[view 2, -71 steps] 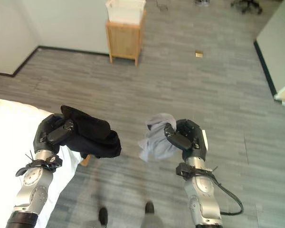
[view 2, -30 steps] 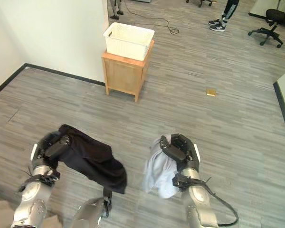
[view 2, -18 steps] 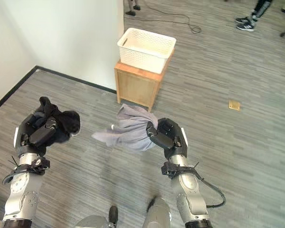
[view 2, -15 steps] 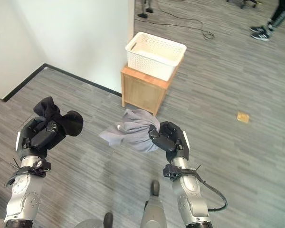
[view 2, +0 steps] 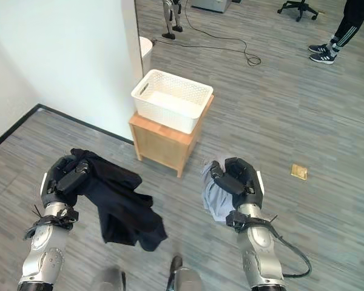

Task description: Pick up bed clothes into laundry basket.

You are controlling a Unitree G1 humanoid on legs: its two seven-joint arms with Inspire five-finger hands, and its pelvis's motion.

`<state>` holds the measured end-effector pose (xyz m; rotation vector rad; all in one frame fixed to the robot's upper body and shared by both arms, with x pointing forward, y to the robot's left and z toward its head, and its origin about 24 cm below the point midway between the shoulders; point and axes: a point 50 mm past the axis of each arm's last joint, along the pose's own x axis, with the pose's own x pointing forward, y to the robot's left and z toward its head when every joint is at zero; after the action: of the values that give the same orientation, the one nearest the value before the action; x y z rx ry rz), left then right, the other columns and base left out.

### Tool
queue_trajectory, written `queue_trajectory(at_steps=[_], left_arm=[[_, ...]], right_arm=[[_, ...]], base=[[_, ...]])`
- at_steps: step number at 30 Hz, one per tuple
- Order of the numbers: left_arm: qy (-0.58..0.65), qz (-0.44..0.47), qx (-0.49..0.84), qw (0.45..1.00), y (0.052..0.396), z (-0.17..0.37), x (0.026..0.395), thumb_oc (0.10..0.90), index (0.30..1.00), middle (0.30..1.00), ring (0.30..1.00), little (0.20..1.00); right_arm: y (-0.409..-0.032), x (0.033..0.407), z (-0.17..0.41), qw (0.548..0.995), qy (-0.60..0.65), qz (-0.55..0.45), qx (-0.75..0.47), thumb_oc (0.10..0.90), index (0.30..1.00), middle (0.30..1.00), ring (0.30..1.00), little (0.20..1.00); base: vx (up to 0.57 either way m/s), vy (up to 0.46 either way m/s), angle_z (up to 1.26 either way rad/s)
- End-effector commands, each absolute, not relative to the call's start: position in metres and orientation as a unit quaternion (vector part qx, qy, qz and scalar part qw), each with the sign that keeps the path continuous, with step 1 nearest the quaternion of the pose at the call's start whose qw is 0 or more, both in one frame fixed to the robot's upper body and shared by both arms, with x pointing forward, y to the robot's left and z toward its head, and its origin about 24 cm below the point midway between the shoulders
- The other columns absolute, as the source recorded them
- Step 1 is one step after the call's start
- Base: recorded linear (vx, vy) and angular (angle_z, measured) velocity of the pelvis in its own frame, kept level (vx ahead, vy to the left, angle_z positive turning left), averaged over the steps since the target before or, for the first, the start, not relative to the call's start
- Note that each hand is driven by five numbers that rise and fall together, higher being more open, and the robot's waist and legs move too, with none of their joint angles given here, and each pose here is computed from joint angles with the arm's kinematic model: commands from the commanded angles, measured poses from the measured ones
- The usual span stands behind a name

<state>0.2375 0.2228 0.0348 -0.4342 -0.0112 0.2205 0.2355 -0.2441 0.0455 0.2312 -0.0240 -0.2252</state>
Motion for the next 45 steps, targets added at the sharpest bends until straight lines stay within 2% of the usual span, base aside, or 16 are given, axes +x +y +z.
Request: queue_trajectory(at_steps=[1,12,20,30,34,39,41,42,45], left_arm=[[-0.154,0.082,-0.198,0.965,0.235,0.094,0.244,0.4,0.3,0.3,0.3,0.3],[-0.183,0.093,-0.161,0.965,0.245,0.107,0.235,0.4,0.3,0.3,0.3,0.3],[-0.216,0.106,-0.143,0.96,0.254,0.123,0.237,0.4,0.3,0.3,0.3,0.3],[-0.176,0.104,-0.161,0.966,0.247,0.103,0.234,0.4,0.3,0.3,0.3,0.3],[-0.179,0.102,-0.153,0.966,0.247,0.105,0.235,0.4,0.3,0.3,0.3,0.3],[-0.179,0.074,-0.142,0.971,0.243,0.109,0.24,0.4,0.3,0.3,0.3,0.3],[-0.177,0.069,-0.143,0.971,0.241,0.108,0.241,0.4,0.3,0.3,0.3,0.3],[-0.164,0.055,-0.147,0.974,0.238,0.103,0.24,0.4,0.3,0.3,0.3,0.3],[-0.149,0.037,-0.157,0.976,0.232,0.098,0.239,0.4,0.3,0.3,0.3,0.3]], right_arm=[[-0.242,0.251,0.125,0.972,-0.204,-0.07,0.092,0.4,0.3,0.3,0.3,0.3],[-0.212,0.261,0.12,0.977,-0.194,-0.013,0.093,0.4,0.3,0.3,0.3,0.3],[-0.223,0.26,0.124,0.973,-0.206,-0.065,0.082,0.4,0.3,0.3,0.3,0.3],[-0.235,0.249,0.111,0.977,-0.18,-0.086,0.078,0.4,0.3,0.3,0.3,0.3],[-0.241,0.253,0.135,0.97,-0.225,-0.086,0.041,0.4,0.3,0.3,0.3,0.3],[-0.262,0.272,0.216,0.934,-0.344,-0.086,-0.044,0.4,0.3,0.3,0.3,0.3],[-0.263,0.276,0.225,0.93,-0.354,-0.085,-0.051,0.4,0.3,0.3,0.3,0.3],[-0.265,0.276,0.261,0.911,-0.395,-0.067,-0.1,0.4,0.3,0.3,0.3,0.3],[-0.265,0.276,0.3,0.888,-0.433,-0.056,-0.146,0.4,0.3,0.3,0.3,0.3]], base=[[0.52,-0.016,-0.23],[0.5,0.024,-0.58],[0.34,-0.012,0.14],[0.06,-0.04,0.22],[0.02,0.0,-0.09],[-0.01,-0.003,-0.02],[0.0,0.0,0.0],[0.05,-0.014,0.0],[-0.01,-0.002,-0.03]])
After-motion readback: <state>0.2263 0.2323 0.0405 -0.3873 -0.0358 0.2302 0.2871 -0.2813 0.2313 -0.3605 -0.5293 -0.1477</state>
